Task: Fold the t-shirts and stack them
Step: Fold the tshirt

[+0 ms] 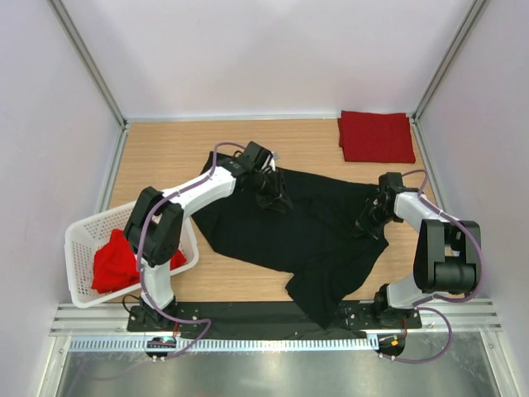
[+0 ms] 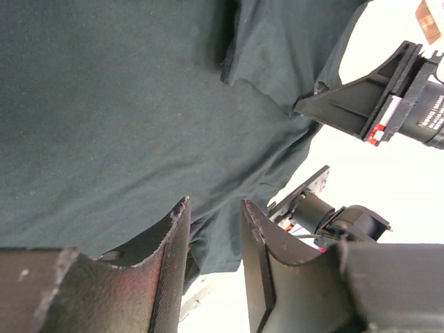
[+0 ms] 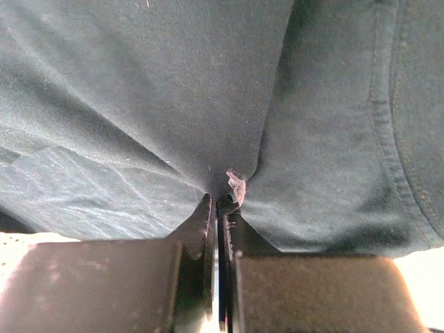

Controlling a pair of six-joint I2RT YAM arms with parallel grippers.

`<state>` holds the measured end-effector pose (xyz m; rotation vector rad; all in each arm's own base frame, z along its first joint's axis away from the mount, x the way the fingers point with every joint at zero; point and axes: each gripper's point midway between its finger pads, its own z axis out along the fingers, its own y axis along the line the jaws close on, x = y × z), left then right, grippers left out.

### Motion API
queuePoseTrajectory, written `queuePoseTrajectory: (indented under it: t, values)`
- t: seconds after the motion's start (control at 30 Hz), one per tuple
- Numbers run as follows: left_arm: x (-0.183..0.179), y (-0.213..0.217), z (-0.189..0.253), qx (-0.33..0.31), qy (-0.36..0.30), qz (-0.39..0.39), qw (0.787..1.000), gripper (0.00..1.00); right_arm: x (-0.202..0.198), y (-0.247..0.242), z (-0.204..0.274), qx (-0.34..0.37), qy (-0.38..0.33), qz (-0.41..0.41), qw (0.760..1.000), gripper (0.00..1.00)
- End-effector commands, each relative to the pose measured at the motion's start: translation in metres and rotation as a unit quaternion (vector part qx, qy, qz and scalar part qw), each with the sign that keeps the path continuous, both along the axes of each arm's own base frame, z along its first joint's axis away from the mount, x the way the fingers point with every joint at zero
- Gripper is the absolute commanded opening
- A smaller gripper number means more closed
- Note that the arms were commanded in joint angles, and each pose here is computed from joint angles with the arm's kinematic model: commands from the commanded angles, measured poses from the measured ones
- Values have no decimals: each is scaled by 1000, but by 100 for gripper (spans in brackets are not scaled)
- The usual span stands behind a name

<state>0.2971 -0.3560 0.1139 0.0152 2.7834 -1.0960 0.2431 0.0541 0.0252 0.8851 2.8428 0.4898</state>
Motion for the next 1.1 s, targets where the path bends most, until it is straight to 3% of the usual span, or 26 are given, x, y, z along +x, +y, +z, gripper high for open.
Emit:
queuePoseTrajectory:
  t: [0.0,0.3,0.57,0.63,0.9,1.07]
  values:
    - [2,3,21,-10,-32,-3,999,36,2,-3,18,-5,-5,-12,1000,1]
    - [9,-3,18,-10,-30,-10,999,35,-18,-9,31,-26,16,-23,999,4]
    - [21,6,26,-4,-39,-4,999,37,-12,-11,29,-33,22,-10,999,25]
    - [26,13,25,0,-38,3,999,38,-10,-18,31,-53,22,-11,998,36]
    - [73,71,12,22,-26,52,998,40,64,-63,55,-164,-54,-70,983,45]
    - [77,93,6,86,-50,18,995,44,124,-76,59,-185,-82,-98,974,47]
